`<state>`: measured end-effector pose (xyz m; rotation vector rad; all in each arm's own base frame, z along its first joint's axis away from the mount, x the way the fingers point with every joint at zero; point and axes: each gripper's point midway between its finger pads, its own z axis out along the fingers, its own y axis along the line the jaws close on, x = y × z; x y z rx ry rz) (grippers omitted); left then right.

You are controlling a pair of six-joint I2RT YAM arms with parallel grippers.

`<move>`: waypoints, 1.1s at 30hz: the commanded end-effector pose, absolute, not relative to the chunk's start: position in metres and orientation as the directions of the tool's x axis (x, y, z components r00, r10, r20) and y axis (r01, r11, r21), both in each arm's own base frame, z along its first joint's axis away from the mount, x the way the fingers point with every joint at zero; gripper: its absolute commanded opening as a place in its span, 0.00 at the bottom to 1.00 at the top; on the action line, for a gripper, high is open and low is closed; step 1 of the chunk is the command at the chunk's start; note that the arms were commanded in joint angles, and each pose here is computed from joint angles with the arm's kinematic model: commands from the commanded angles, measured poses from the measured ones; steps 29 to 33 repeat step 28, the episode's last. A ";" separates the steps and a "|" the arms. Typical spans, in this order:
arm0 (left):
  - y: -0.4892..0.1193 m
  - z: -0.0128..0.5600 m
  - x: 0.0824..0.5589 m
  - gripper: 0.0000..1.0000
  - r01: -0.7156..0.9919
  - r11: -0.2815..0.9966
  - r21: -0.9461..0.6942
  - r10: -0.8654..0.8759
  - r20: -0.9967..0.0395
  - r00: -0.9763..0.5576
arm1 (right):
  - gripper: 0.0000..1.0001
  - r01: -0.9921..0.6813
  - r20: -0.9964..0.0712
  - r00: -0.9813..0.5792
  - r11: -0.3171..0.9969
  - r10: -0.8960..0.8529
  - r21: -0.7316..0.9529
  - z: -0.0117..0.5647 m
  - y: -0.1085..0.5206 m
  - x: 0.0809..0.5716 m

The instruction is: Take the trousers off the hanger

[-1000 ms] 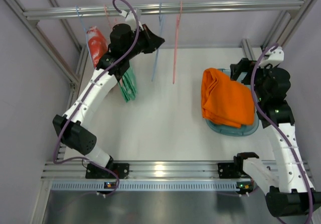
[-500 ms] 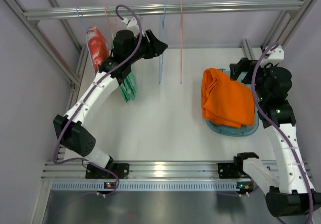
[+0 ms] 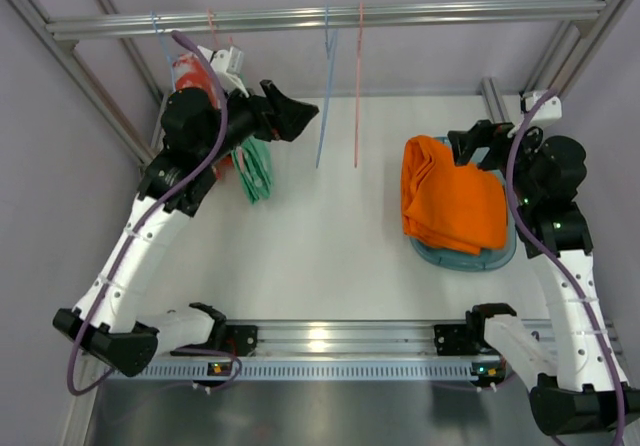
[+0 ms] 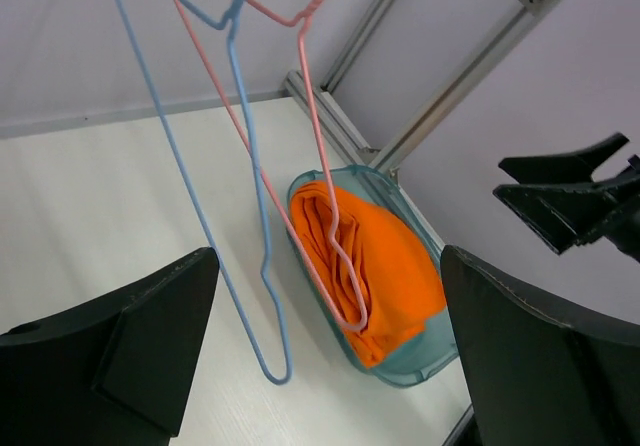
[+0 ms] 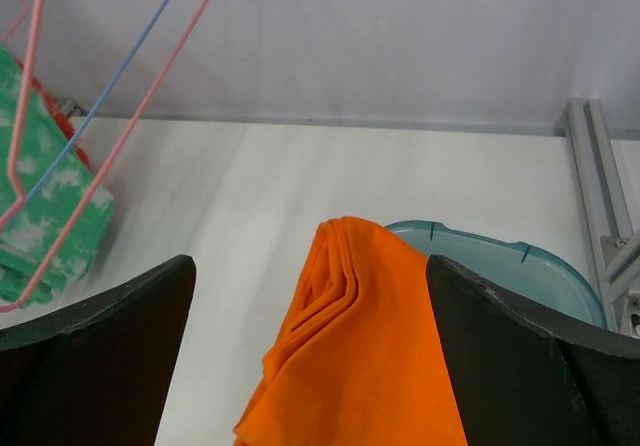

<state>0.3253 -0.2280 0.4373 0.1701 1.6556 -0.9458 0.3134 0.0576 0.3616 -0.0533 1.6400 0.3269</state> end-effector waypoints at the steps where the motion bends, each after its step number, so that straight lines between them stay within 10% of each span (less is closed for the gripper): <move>1: -0.220 0.451 0.301 0.99 0.633 0.656 -0.411 -0.289 -0.911 -0.294 | 0.99 -0.326 -0.984 -0.064 0.929 0.165 0.177 0.377 0.071 0.301; 33: -0.077 0.441 0.272 0.99 0.239 0.940 -0.244 -0.242 -0.969 -0.039 | 0.99 -0.612 -0.982 -0.175 0.774 0.069 0.163 0.346 0.119 0.252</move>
